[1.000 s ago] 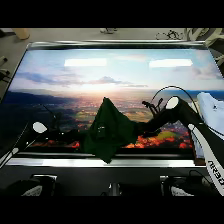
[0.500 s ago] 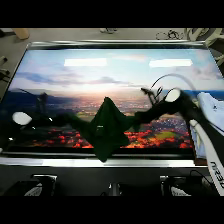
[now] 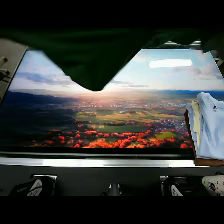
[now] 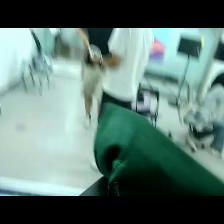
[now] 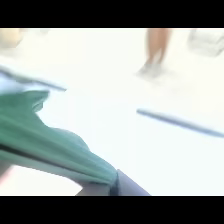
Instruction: Fold the shirts.
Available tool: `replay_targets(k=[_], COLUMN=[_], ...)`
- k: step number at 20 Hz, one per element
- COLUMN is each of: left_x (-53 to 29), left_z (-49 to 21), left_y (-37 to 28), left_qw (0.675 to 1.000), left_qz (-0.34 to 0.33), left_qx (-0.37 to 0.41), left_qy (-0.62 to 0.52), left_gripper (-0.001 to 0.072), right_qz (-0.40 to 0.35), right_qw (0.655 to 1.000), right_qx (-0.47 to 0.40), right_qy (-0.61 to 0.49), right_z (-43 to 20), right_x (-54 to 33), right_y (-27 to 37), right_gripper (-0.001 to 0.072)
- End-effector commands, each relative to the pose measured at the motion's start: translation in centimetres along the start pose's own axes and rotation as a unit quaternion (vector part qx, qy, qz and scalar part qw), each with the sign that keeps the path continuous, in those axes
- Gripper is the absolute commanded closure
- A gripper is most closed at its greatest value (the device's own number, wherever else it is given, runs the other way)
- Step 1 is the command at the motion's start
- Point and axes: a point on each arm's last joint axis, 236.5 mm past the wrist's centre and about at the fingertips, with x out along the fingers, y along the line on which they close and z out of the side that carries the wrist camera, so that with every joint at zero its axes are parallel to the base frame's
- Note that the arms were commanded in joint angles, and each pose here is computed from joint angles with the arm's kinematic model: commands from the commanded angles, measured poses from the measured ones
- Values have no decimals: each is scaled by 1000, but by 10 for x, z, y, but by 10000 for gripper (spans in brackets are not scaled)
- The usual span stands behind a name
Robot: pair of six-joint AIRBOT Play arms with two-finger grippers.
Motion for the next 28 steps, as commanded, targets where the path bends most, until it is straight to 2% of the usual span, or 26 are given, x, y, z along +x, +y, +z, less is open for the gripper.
replay_targets(k=[1, 5, 8, 10, 13, 17, 19, 22, 25, 26, 27, 28], left_x=[-39, -26, 6, 32, 55, 85, 98, 95, 88, 87, 86, 83], left_z=[55, 53, 4, -70, -201, -366, -427, -515, -555, -553, -546, -534], left_y=[-14, -9, 8, 29, 55, 59, 68, 64, 39, 35, 32, 34], left_qw=[997, 997, 1000, 991, 955, 921, 907, 856, 821, 817, 811, 803], left_qz=[7, 5, 12, 23, 28, 23, 40, 60, 46, 41, 33, 28], left_qx=[18, 8, -4, -26, -59, -90, -109, -157, -196, -199, -197, -191], left_qy=[-74, -74, 16, 132, 288, 379, 404, 489, 534, 540, 550, 563], left_gripper=[683, 682, 682, 683, 682, 680, 680, 679, 673, 550, 224, -11], right_qz=[-31, -36, -67, -71, -53, -25, -38, -28, 17, 24, 29, 32], right_qw=[999, 999, 997, 997, 996, 988, 972, 922, 884, 880, 879, 878], right_qx=[-9, -12, -21, -17, 34, 115, 188, 303, 326, 324, 325, 323], right_qy=[-28, -10, 5, 37, 59, 100, 137, 239, 334, 346, 348, 352], right_z=[18, 10, 4, -11, -33, -113, -171, -261, -315, -317, -311, -303], right_x=[-48, -45, -34, -5, 81, 229, 280, 315, 316, 313, 308, 297], right_y=[-1, -5, -24, -35, -50, -69, -79, -58, -13, -5, -2, -3], right_gripper=[691, 691, 691, 691, 691, 690, 690, 690, 688, 613, 407, 250])
